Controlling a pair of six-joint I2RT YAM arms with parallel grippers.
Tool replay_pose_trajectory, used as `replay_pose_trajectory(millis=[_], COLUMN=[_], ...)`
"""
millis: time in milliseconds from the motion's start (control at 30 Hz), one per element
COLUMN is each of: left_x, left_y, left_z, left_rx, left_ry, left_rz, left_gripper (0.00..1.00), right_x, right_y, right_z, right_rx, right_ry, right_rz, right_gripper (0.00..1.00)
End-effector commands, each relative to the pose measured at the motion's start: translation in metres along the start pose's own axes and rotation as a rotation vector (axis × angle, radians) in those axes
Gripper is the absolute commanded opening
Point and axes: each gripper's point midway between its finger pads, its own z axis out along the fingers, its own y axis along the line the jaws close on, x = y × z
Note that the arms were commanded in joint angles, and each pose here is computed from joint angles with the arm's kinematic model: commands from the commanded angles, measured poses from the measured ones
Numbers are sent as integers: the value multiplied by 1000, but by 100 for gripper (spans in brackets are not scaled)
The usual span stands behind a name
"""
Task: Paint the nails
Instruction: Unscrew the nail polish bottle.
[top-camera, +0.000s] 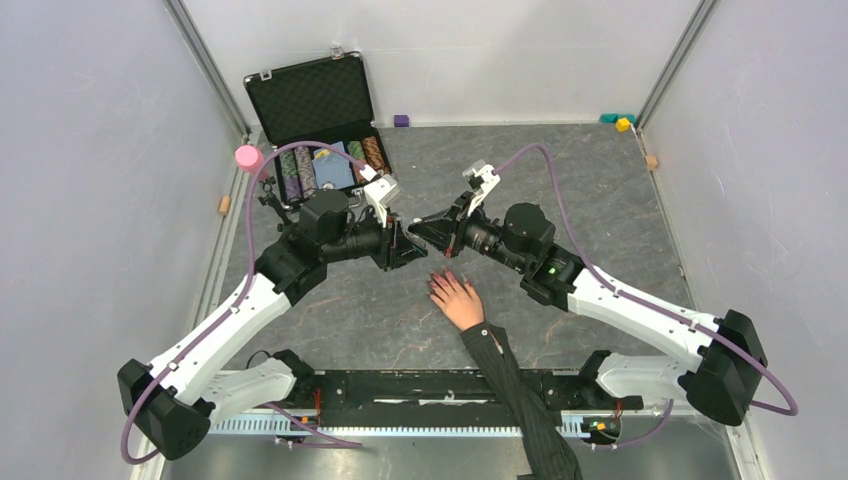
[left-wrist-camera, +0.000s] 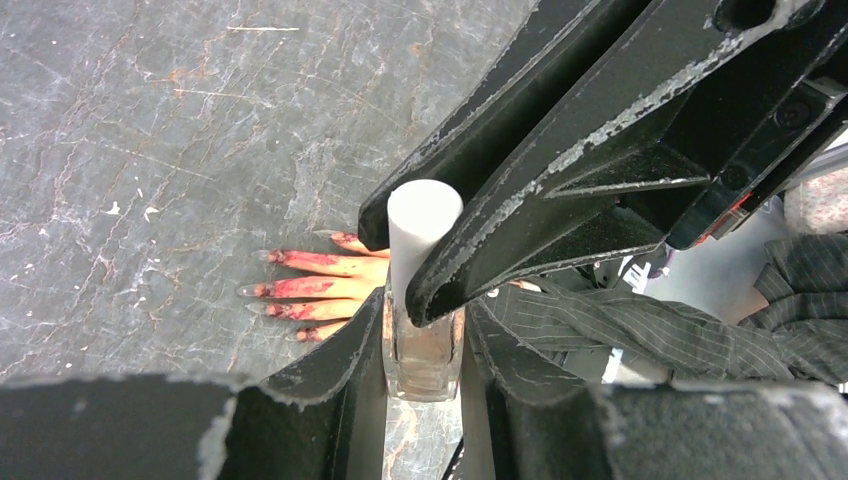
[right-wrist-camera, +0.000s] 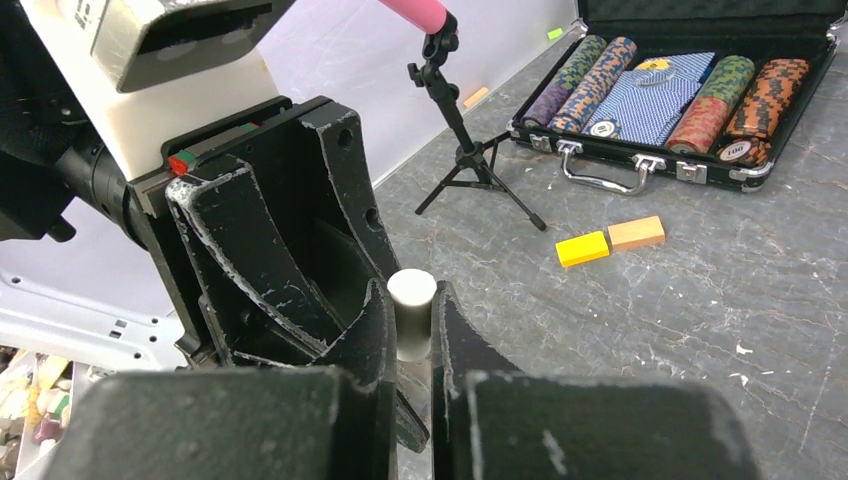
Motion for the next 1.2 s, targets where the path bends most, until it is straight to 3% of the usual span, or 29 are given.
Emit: replay_pose_trajectory(millis=[0,233,467,700,967,1067,1167], left_x=[-24,-27,-23,-19,-19,-20,-21], left_y=[-33,-82,-126,-130,-128,-124,-114], left_z=[-11,-37,-67,-69,-66,-63,-56], left_rx=[146,398,666,718,705,677,606], left_ry=[-61,-91,-103,-75,-74,-86,-91], left_rz=[85,188,245,230,222,229,227], left_gripper=[2,2,2,2,2,2,2], right_x=[-28,-34,-38,-40,-42,-48,-59], right_y=[13,40,95,126,122,111,92], right_z=[-1,-17,-54,-83,-82,-76,-69], right_rx=[-40,-242,-587,-784,-747,-662,-534], right_ry=[-61,-55,-108,-138,-150,-153,-155], right_rz=[-83,-181,-286,-335,-342,-343,-334], right_gripper=[0,0,0,0,0,22,57])
